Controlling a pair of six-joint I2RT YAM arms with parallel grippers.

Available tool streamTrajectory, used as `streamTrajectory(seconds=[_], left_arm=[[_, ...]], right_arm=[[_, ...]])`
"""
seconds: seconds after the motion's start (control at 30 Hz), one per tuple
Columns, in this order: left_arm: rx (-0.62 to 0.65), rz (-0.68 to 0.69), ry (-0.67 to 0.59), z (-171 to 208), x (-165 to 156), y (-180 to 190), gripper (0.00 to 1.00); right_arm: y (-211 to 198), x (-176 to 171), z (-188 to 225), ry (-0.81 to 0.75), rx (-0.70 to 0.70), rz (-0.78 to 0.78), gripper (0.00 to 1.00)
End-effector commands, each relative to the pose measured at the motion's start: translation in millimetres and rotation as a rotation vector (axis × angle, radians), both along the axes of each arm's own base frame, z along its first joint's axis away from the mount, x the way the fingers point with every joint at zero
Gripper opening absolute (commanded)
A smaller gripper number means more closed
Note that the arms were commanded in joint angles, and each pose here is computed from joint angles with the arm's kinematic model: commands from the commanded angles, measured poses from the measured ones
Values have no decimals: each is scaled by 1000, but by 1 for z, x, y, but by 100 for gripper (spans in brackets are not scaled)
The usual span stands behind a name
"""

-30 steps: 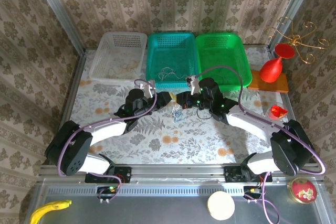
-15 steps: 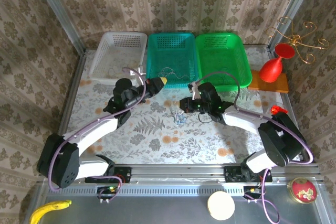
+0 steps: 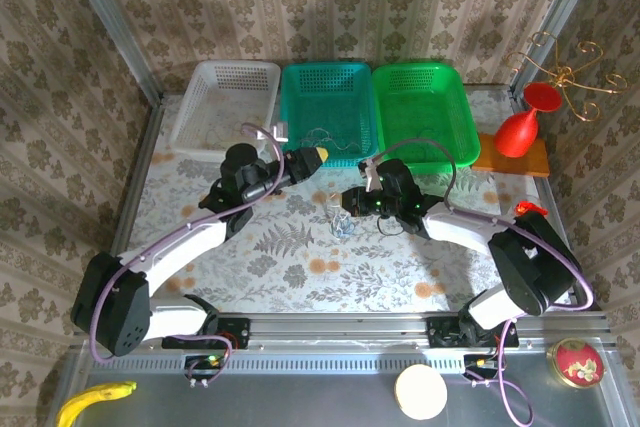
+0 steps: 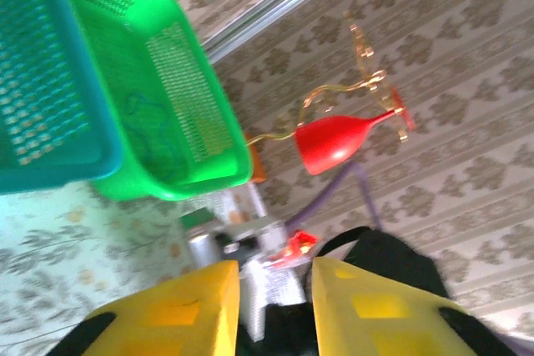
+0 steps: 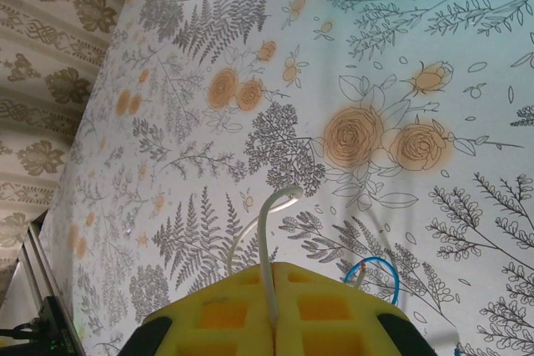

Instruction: Untangle the cables

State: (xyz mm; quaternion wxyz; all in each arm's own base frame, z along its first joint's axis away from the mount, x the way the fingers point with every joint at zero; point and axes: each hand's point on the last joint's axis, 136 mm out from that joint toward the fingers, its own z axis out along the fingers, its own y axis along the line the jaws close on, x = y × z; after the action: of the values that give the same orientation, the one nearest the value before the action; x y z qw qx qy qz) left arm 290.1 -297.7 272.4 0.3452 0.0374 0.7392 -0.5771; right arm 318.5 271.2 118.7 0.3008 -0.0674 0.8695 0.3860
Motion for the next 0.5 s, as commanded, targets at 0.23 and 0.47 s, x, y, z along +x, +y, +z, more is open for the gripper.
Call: streamTrajectory(seconds=[0.23, 0.47], left_arm=[[156, 42, 155, -100, -17, 12, 50], [166, 21, 181, -121, -19, -6, 55]], right_arm=[[10, 5, 44, -75, 84, 31, 0], [13, 6, 55, -84, 117, 34, 0]])
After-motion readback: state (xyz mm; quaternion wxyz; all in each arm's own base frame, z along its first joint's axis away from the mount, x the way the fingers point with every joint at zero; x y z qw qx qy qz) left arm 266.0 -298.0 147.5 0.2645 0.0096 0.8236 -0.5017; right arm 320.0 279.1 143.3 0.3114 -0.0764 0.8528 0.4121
